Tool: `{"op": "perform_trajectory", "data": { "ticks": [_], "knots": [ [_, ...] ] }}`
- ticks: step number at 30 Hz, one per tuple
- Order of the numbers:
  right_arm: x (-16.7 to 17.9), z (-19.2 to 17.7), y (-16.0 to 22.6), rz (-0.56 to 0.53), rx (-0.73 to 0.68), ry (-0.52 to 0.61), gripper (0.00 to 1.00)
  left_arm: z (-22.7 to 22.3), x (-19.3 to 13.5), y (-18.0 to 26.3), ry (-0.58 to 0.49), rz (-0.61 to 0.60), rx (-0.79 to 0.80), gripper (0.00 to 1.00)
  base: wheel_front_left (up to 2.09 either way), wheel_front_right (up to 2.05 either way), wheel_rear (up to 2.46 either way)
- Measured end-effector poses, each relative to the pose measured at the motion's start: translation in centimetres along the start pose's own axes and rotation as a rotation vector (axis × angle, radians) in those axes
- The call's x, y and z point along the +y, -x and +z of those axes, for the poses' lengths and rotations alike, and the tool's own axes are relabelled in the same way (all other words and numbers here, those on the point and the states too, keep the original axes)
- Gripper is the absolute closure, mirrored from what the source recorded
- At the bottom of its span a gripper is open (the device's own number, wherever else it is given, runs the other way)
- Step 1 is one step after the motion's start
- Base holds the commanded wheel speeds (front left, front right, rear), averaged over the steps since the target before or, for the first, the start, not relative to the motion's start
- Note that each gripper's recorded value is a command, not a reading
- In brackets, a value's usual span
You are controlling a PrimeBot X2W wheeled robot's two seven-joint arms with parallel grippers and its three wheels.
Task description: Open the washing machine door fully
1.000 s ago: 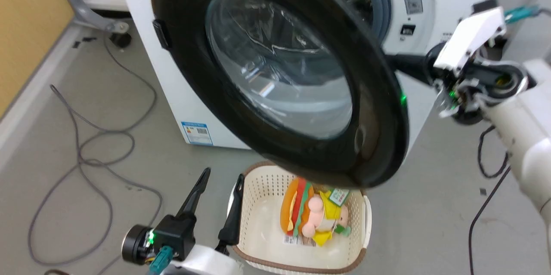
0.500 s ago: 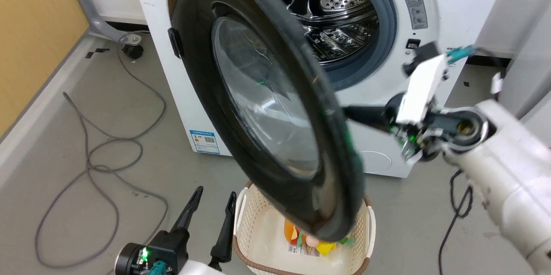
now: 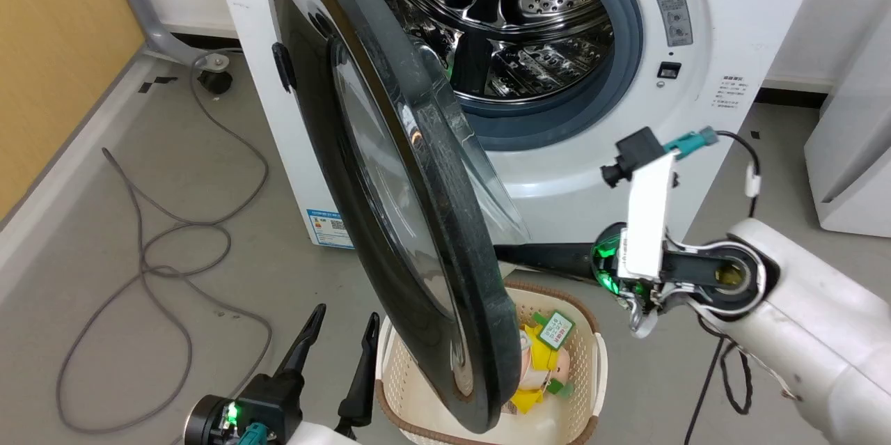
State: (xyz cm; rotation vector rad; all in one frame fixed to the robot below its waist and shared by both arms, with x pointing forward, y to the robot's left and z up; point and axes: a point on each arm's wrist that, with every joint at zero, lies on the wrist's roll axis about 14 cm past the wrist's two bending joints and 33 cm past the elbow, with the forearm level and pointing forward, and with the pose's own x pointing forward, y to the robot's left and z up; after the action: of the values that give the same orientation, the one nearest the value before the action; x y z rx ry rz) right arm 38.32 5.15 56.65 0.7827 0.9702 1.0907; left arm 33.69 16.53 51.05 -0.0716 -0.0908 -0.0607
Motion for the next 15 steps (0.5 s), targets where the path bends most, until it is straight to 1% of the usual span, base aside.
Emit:
{"op": "perform_trajectory", "data": {
  "ticks": [2,3,4,5,11,15],
  "knots": [
    [0.1,0.2,0.4,0.007,-0.032,-0.006,1.00,-0.1,-0.1,0.0,0.000,-0.002,0.002,0.00,0.00,0.00,0.00],
    [0.0,0.4,0.6,0.009,-0.057,-0.012,0.90,-0.1,-0.1,-0.1,0.001,-0.004,0.003,0.00,0.00,0.00,0.00],
    [-0.2,0.7,0.9,0.005,-0.086,-0.018,0.42,-0.1,-0.2,-0.2,0.001,-0.007,0.004,0.00,0.00,0.00,0.00],
    [-0.4,1.0,1.2,0.000,-0.118,-0.023,0.00,-0.2,-0.3,-0.2,0.002,-0.010,0.006,0.00,0.00,0.00,0.00],
    [-0.5,4.1,4.4,0.051,-0.425,-0.129,0.00,-0.5,-0.8,-0.5,0.006,-0.026,0.012,0.00,0.00,0.00,0.00],
    [-2.1,4.6,7.5,0.053,-0.627,-0.225,0.00,-0.6,-1.1,-0.8,0.008,-0.033,0.016,0.00,0.00,0.00,0.00]
  ]
}}
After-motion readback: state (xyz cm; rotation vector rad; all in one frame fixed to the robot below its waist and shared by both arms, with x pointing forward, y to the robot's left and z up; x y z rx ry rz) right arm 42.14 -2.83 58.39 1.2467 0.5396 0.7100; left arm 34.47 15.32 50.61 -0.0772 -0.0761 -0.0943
